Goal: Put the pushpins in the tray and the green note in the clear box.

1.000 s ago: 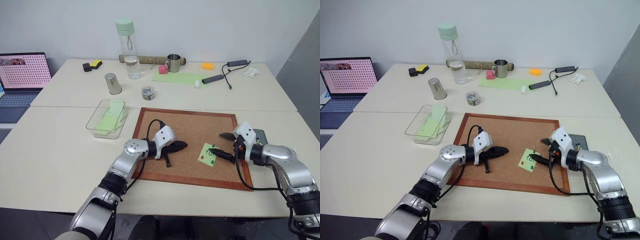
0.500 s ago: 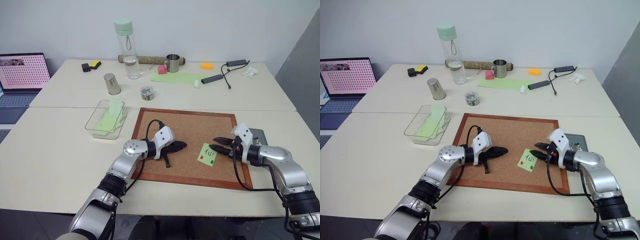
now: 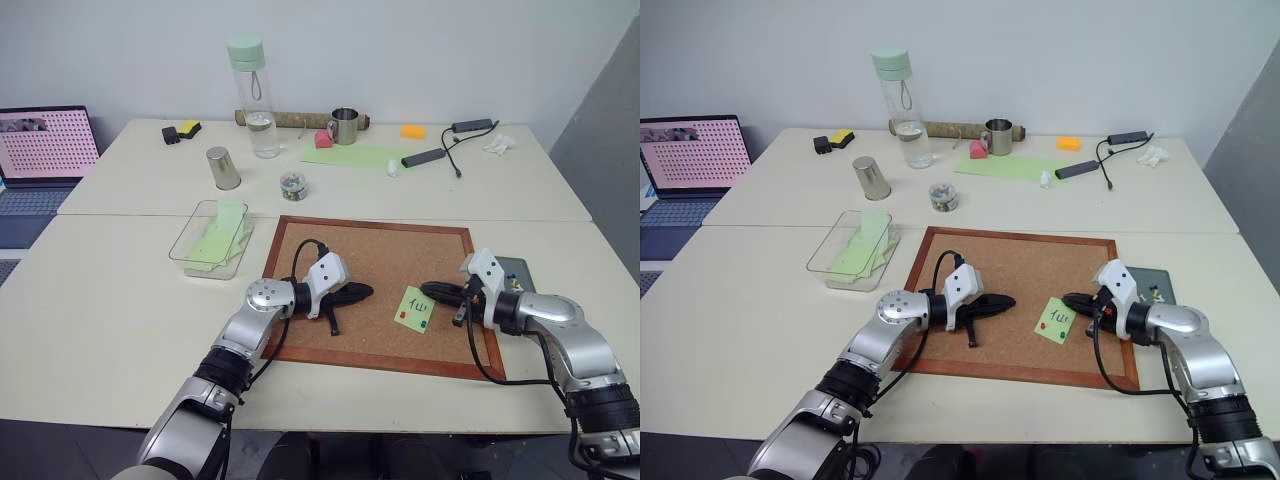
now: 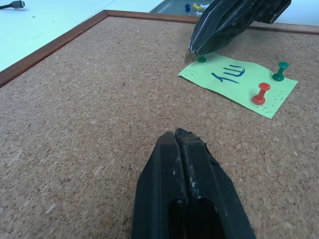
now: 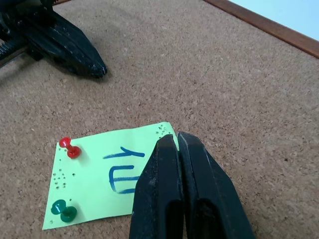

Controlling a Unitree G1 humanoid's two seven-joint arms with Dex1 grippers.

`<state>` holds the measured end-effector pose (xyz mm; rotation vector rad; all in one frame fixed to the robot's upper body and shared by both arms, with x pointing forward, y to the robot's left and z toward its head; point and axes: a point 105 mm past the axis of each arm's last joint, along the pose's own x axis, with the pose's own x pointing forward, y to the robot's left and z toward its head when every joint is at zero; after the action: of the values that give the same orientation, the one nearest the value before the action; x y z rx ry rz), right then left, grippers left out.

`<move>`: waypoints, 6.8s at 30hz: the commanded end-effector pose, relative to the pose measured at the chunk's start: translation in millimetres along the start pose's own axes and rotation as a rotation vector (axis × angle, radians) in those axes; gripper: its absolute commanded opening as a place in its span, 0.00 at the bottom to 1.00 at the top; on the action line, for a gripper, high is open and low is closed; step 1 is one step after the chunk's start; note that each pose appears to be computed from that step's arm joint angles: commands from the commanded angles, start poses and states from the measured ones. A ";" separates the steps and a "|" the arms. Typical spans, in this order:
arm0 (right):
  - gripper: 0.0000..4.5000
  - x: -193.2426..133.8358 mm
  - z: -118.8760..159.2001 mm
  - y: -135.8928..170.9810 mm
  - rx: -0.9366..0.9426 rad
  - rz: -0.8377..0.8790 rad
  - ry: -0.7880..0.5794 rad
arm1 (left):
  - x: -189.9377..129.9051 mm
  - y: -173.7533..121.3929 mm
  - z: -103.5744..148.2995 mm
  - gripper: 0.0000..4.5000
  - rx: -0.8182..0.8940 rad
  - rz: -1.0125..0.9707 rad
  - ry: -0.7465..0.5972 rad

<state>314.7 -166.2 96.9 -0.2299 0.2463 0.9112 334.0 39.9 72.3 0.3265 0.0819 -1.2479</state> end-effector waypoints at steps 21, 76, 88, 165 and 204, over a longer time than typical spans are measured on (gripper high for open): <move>0.00 -23.3 55.2 -3.4 0.063 -0.028 -0.180 | -1.9 -9.6 -25.8 0.00 -0.057 0.010 0.085; 0.69 -16.0 -6.8 44.8 -0.075 0.106 0.082 | 5.5 -4.2 -18.1 0.00 -0.041 0.015 0.070; 0.24 -15.2 -18.1 44.5 -0.052 0.111 0.075 | 3.8 -3.7 -19.0 0.00 -0.043 0.015 0.076; 0.72 13.4 -0.7 44.2 -0.056 0.046 -0.020 | 3.9 -9.1 -27.0 0.00 -0.039 -0.001 0.120; 0.00 -4.8 53.8 45.3 -0.548 0.089 -0.079 | -35.8 18.0 44.2 0.25 -0.438 0.034 -0.183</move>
<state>282.5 -131.7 133.5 -0.5996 0.0075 1.0425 339.2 60.3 94.2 -0.0211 0.2361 -1.1571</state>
